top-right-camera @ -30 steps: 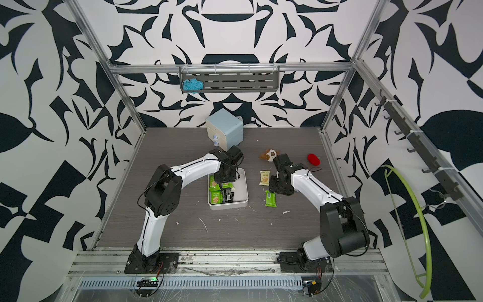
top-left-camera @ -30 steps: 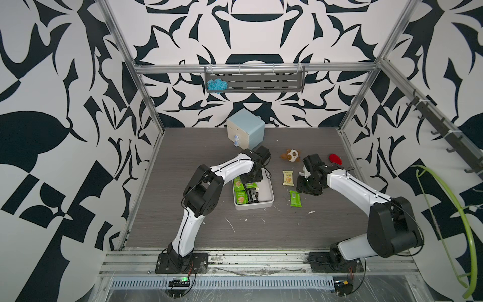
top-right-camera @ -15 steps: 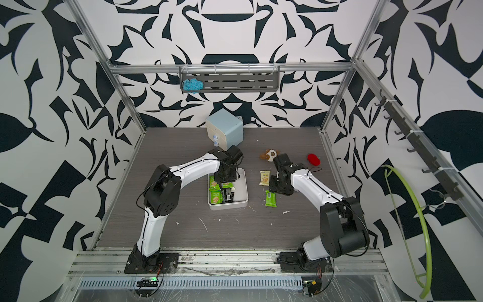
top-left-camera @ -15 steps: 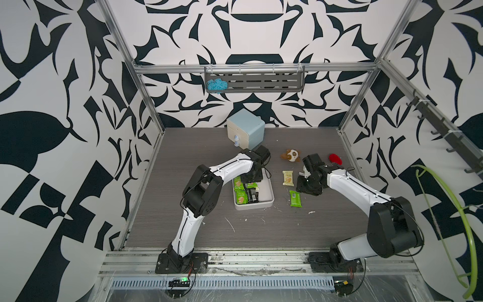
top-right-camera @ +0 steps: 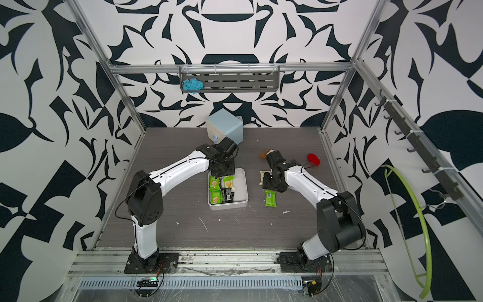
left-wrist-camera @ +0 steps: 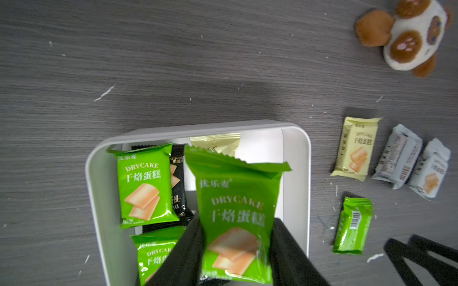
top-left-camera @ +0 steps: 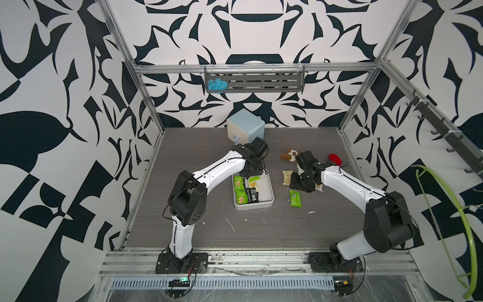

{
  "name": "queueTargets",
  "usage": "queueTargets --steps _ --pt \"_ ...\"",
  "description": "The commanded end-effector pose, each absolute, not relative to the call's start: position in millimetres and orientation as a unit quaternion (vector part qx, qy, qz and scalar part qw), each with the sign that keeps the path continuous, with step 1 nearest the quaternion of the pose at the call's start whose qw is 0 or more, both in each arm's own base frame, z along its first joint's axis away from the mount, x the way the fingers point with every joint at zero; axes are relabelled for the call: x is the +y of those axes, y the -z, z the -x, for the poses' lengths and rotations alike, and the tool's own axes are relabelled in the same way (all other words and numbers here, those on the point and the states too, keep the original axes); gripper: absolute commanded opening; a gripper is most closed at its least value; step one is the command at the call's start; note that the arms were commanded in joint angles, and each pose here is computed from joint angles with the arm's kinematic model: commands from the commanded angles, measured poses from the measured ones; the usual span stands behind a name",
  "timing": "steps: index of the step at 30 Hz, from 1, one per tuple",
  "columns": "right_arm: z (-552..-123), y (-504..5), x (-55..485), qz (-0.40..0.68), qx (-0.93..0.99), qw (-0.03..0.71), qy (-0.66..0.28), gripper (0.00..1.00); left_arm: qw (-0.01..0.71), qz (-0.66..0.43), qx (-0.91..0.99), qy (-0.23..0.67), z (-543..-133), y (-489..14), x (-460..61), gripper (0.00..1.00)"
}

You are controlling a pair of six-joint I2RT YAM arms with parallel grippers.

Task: Take the cookies out of the storage box
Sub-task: Pick up the cookie from the storage box, then place the cookie at the center of the board.

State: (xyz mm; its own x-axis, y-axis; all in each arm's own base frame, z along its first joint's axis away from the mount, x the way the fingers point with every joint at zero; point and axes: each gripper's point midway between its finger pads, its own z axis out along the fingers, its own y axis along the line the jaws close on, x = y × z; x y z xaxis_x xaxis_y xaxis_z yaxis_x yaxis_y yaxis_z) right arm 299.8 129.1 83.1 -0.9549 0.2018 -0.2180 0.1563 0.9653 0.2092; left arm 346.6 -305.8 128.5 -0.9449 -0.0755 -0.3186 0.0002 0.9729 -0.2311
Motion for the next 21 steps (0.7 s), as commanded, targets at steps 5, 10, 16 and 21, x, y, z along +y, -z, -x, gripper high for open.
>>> queueTargets --steps 5,10,16,21 --pt "-314 -95 139 -0.108 0.979 0.145 -0.094 0.51 0.151 0.009 0.981 0.121 -342 -129 -291 0.47" --pt "-315 -96 139 -0.113 0.978 0.148 -0.094 0.51 0.138 0.008 0.982 0.131 -337 -125 -293 0.47" --pt "-321 -91 163 -0.091 0.98 0.144 -0.098 0.51 0.142 0.012 0.983 0.118 -336 -126 -268 0.47" --pt "-334 -87 190 -0.101 0.974 0.155 -0.132 0.5 0.142 0.056 0.984 0.097 -346 -122 -207 0.48"
